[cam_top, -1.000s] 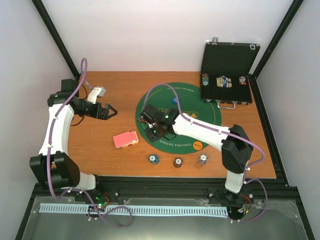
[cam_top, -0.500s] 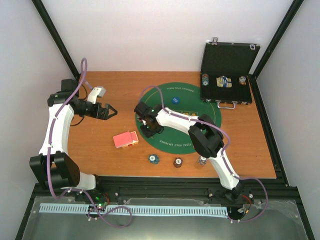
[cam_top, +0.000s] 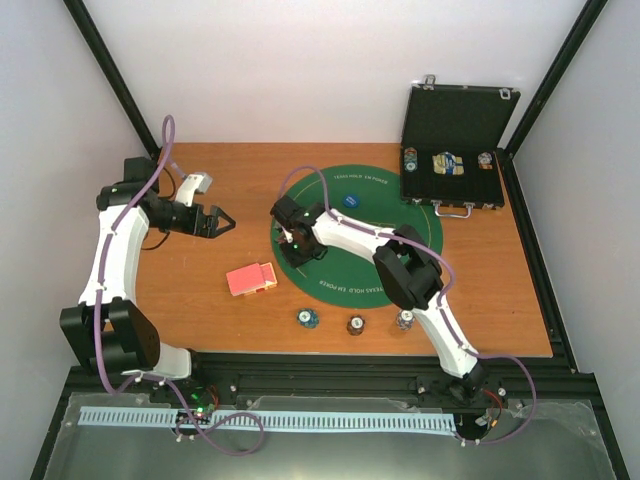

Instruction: Distribute texas hold em gaming equipment

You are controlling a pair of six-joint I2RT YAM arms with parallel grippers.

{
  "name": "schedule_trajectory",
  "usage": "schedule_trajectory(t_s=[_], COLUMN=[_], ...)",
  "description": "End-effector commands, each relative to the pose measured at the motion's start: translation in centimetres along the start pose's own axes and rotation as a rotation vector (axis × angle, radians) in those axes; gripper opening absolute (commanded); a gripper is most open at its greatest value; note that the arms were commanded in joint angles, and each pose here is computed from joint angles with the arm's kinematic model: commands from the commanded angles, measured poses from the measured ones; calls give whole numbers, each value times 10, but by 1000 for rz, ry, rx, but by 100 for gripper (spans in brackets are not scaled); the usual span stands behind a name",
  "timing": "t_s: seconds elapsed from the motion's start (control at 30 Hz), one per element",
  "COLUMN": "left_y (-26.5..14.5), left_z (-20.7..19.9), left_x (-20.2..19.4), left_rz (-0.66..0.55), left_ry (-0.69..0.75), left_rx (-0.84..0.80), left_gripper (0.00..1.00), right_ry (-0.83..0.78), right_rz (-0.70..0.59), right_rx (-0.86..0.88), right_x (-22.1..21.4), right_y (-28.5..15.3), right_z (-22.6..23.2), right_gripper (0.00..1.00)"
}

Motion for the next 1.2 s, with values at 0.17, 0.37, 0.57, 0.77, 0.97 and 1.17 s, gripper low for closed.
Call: schedule_trajectory(t_s=[0.17,0.37,0.57,0.77,0.97,1.17], left_y=[-9,-9,-9,-10,-12,-13], left_z=[-4,-4,-5,-6,-8,-10], left_x=[12,12,11,9,10,10], left_rz=[-44,-46,-43,-42,-47,-51], left_ry=[12,4,5,6,10,17], left_rx=[-5,-13,-11,-8,-12,-19], left_gripper=[100,100,100,100,100,100], right_ry=[31,32,19,18,-46,-105], right_rz=[6,11,-49,-128,-145,-89], right_rx=[8,-7,-26,-50,-44,-20], right_x=[8,6,12,14,-45,-105], right_y=[20,17,-15,-73,-105,-102], right_z=[-16,-18,-17,-13,25,71], right_gripper=[17,49,68,71,82,91])
Point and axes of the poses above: each gripper's point midway between its finger pads, its own y axis out along the fingers, its own z axis along the line the jaws close on, x = y × z, the point moved 9 cm from there along -y, back along the fingers, and after that the axes turned 1 degree about y, right-handed, at the moved point
